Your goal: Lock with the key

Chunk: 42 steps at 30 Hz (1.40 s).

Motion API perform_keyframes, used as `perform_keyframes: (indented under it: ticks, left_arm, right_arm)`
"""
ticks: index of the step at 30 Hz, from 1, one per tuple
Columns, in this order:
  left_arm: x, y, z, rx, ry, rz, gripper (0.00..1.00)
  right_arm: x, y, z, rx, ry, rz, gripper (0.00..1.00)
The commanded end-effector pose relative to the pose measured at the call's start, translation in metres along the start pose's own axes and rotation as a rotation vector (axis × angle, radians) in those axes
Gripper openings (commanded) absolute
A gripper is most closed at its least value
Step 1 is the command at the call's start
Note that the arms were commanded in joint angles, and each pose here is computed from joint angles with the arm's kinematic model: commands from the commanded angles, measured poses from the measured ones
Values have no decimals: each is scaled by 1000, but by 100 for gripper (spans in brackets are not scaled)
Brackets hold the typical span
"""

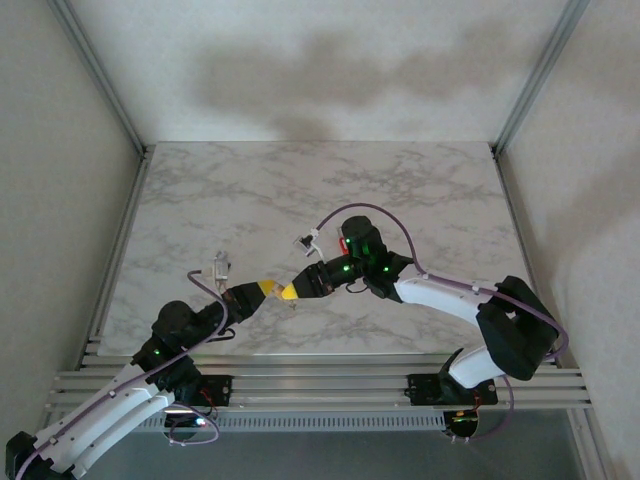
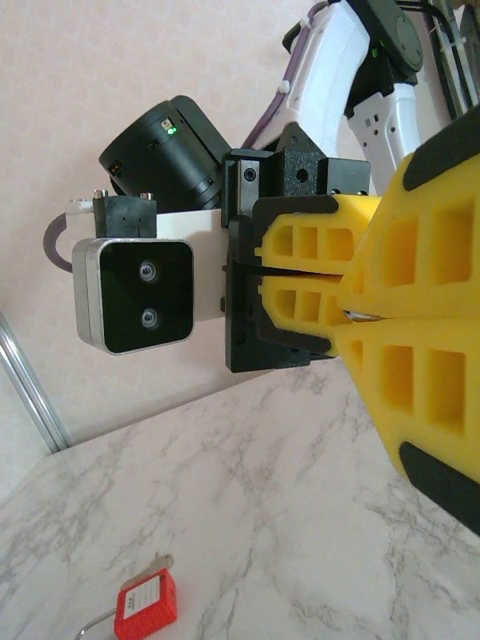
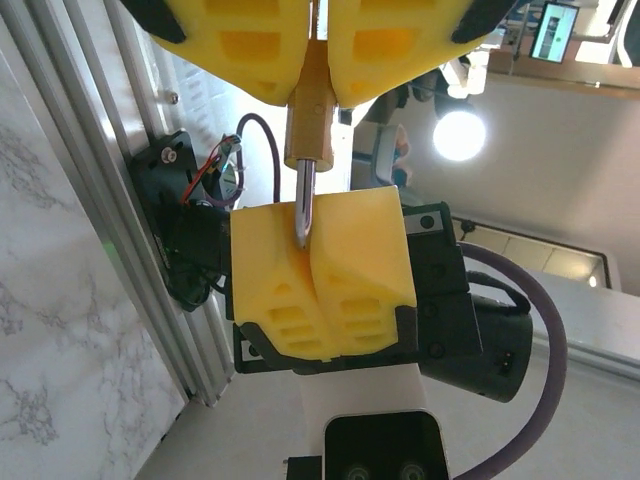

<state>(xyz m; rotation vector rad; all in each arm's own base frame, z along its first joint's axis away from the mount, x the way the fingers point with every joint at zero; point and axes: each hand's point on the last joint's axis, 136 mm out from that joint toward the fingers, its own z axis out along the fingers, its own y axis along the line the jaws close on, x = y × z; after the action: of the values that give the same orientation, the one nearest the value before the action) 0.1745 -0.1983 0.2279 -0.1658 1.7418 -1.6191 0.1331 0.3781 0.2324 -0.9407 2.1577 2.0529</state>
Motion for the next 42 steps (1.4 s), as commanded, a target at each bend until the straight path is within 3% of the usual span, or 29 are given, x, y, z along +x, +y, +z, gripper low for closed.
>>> perform_keyframes:
  ticks: [1,15,32,42]
  left_arm:
    - [40,12,-2,-2,178,-36,0]
    - [41,-1,-2,41,179,-52,0]
    - [47,-11,2,92,171,-53,0]
    - [42,-4,1,54,134,-43,0]
  right_arm:
    - [-43,19,-8,13,-144,-161,0]
    - [-54,-12,-4,118,-177,-118,0]
    - [-90,-7,1,62,-280,-100,0]
    - [-72,-16,-3,114,-248,-92,0]
